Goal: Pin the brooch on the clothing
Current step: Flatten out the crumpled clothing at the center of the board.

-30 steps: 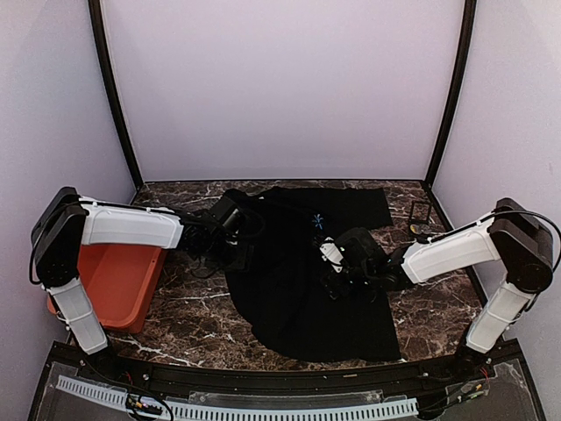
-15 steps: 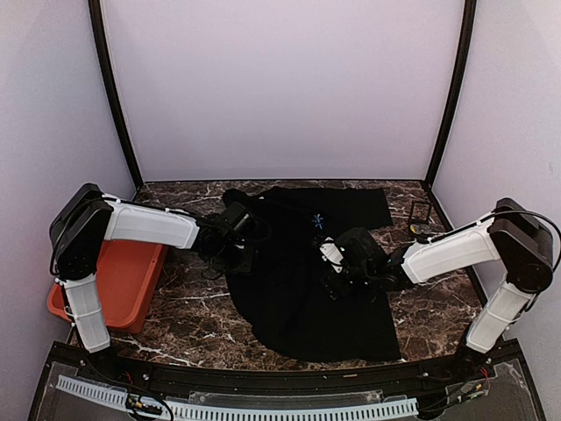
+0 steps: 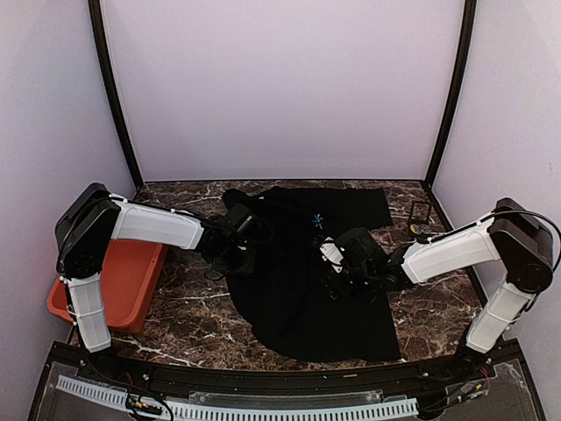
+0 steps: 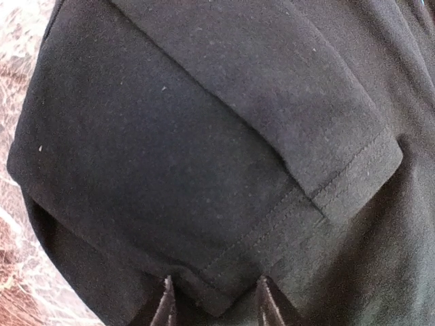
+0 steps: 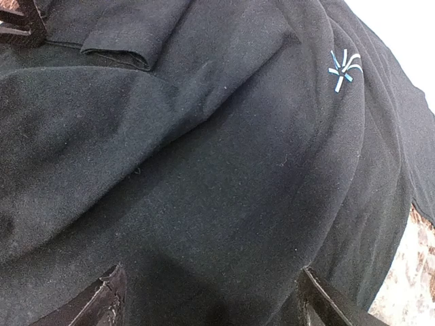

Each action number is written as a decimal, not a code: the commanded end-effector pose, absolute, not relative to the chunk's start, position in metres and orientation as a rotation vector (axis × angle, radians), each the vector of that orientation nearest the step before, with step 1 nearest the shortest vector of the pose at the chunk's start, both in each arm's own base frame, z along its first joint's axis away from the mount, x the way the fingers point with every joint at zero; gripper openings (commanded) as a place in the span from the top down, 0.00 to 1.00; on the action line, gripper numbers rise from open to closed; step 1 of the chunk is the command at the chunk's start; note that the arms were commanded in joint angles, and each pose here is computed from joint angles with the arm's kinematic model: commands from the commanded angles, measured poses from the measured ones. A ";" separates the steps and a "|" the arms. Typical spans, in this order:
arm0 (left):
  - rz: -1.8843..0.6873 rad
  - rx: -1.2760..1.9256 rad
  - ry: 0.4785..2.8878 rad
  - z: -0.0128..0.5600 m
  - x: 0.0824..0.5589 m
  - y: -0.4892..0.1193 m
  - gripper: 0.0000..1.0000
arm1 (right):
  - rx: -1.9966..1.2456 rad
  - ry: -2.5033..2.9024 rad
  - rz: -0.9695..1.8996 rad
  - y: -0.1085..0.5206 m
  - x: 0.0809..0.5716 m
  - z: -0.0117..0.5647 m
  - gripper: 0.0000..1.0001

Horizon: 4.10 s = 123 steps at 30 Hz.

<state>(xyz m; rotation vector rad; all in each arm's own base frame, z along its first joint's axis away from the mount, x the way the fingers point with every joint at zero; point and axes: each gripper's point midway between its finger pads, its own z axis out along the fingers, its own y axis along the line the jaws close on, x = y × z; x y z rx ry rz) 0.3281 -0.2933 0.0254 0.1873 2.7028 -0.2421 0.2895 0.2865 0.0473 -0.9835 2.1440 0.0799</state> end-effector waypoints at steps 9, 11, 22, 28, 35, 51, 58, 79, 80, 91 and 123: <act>-0.272 0.167 2.703 0.030 0.327 -0.298 0.86 | -0.999 2.177 0.103 0.287 0.280 0.032 0.17; -0.278 0.162 2.696 0.034 0.327 -0.298 0.92 | -1.002 2.185 0.102 0.287 0.280 0.029 0.17; -0.354 0.112 2.561 0.086 0.341 -0.300 0.99 | -1.017 2.232 0.089 0.284 0.276 0.010 0.17; -0.302 0.030 2.420 0.129 0.354 -0.277 0.99 | -1.020 2.236 0.094 0.284 0.275 0.009 0.18; -0.087 -0.280 2.254 0.159 0.365 -0.188 0.99 | -1.029 2.254 0.090 0.283 0.273 0.003 0.18; 0.144 -0.591 2.133 0.150 0.343 -0.096 0.35 | -0.996 2.265 0.105 0.286 0.275 0.022 0.17; -0.022 -0.469 2.061 0.198 0.365 -0.124 0.01 | -0.927 2.160 0.092 0.283 0.287 0.089 0.12; 0.051 0.739 2.563 0.031 0.295 -0.327 0.24 | -0.664 2.297 0.083 0.211 0.355 0.087 0.10; 0.079 0.743 2.567 0.030 0.294 -0.323 0.25 | -0.665 2.318 0.076 0.209 0.358 0.080 0.10; 0.342 0.792 2.706 -0.007 0.255 -0.253 0.28 | -0.532 2.546 0.002 0.193 0.385 0.013 0.10; -0.096 0.520 2.275 0.194 0.334 -0.227 0.01 | -0.302 2.298 0.065 0.178 0.359 0.173 0.06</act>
